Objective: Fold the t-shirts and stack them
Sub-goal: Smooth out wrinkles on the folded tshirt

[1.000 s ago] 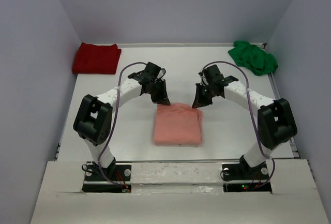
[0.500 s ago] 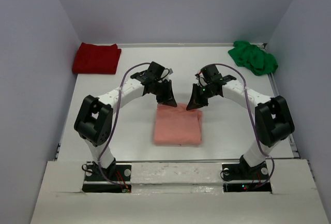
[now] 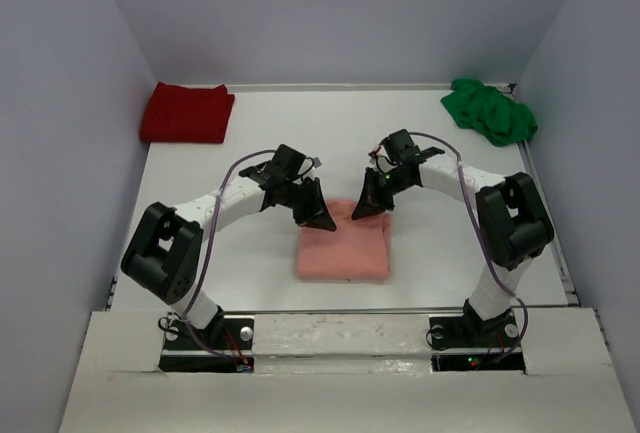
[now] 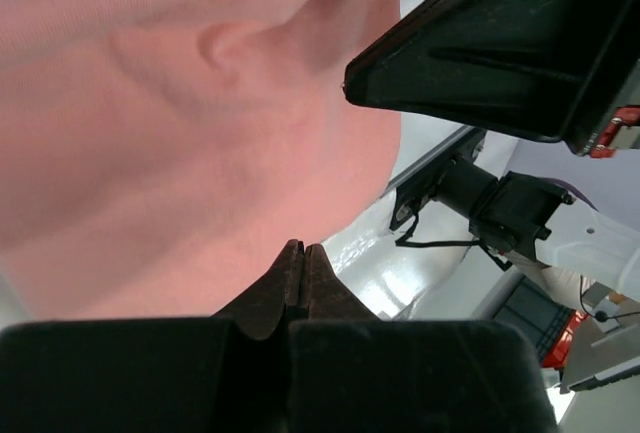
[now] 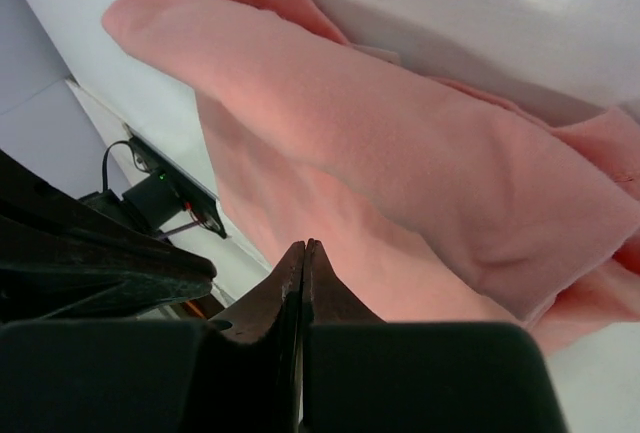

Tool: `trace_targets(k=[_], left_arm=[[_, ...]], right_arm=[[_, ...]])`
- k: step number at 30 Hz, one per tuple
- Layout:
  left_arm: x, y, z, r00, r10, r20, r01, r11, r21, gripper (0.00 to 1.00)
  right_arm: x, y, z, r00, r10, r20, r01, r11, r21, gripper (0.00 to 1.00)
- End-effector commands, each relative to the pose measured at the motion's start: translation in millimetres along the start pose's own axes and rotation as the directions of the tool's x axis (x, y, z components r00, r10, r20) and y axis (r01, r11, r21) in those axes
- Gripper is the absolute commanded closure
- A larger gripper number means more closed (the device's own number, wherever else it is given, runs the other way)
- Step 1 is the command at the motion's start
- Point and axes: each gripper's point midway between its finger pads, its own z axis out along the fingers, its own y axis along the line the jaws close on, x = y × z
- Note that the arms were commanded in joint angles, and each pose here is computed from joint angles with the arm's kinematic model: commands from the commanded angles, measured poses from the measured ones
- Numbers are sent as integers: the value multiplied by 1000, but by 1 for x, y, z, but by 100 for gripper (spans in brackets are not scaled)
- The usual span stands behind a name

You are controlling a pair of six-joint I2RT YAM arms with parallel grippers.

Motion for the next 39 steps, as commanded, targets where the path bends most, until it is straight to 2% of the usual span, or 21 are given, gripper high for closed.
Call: trace_targets(k=[1,8,12,23,27,33,39], left_arm=[[12,-16,-9,1000,-18,-16,19,997,75,100],[32,-5,-5,994,-58,-92,61,998,34,100],[47,3,5,987,-71,-147,70,997,-8,100],[91,22,34,968,-125,-216,123,992,-23,100],[98,31,41,964,-159,-213,154,987,-41,100],[103,72,61,950,-246,-190,216,962,-166,100],[99,81,76,944,-263,-198,223,953,-205,100]], right_arm=[[15,6,3,999,-14,-33,13,999,-43,100],[56,9,-10,996,-11,-84,8,999,-32,100],[66,7,-18,998,-29,-55,28,999,-19,100],[43,5,-2,998,-65,-14,64,998,-20,100],[36,1,7,997,-71,-6,71,997,-16,100],[26,3,16,997,-72,14,73,996,-42,100],[15,15,17,997,-76,33,78,994,-70,100]])
